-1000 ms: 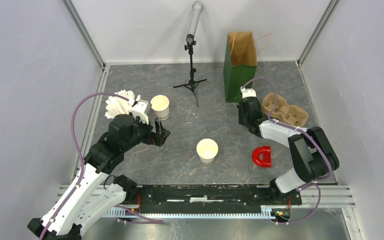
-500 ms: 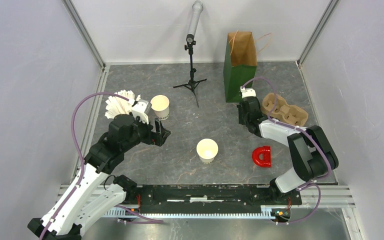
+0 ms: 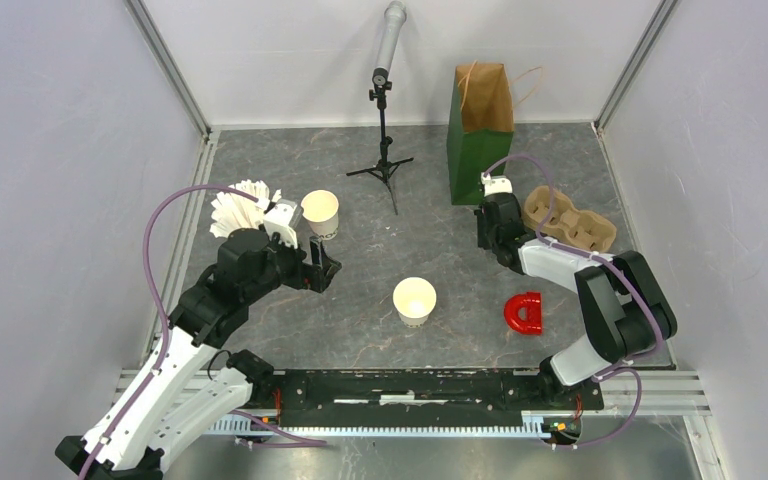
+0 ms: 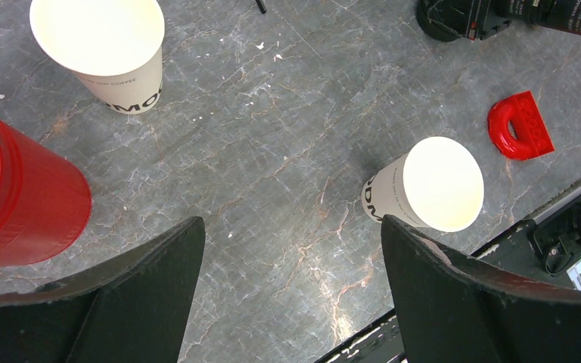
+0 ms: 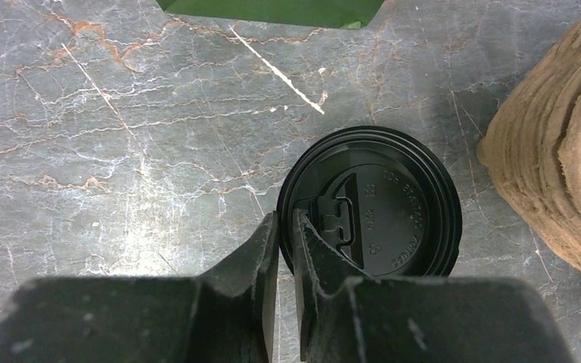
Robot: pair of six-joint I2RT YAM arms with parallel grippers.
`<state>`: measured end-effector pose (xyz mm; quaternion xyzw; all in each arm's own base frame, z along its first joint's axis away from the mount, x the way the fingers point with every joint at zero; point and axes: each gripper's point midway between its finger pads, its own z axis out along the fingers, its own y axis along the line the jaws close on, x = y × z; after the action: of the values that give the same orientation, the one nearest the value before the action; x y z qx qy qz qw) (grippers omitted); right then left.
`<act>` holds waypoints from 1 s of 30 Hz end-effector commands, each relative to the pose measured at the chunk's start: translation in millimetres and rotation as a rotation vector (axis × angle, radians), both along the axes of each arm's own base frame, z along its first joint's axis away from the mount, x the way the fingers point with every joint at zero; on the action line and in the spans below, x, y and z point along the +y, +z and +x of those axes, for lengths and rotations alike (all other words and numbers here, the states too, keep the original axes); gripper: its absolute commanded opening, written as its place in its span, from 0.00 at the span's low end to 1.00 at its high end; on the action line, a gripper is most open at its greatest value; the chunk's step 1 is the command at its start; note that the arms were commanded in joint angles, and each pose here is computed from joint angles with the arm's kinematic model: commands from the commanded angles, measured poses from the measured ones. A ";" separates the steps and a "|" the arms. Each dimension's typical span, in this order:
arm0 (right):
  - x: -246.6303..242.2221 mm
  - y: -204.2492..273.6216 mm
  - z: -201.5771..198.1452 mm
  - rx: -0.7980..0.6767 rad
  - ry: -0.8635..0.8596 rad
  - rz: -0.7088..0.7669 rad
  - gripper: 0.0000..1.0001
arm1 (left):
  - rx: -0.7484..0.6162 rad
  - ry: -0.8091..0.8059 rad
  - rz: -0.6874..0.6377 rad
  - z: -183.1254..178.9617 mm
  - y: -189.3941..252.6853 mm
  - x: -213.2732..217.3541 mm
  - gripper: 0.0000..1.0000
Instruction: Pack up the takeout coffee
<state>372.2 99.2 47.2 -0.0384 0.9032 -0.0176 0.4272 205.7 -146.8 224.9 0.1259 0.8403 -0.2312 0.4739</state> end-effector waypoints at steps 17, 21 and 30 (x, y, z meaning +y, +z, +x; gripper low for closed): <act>5.3 11.0 10.3 -0.039 0.012 0.026 0.05 | -0.028 0.003 -0.036 3.5 9.4 -4.2 0.92; 9.2 12.9 9.1 -0.046 0.028 0.052 0.00 | -0.029 0.002 -0.036 3.7 9.3 -4.3 0.92; 13.0 25.1 0.0 -0.076 0.033 0.144 0.00 | -0.024 -0.009 -0.039 2.6 9.1 -6.3 0.92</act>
<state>367.4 108.8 48.6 -0.0402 0.9027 0.0236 0.4278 205.8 -146.7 225.0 0.1254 0.8403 -0.2309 0.4742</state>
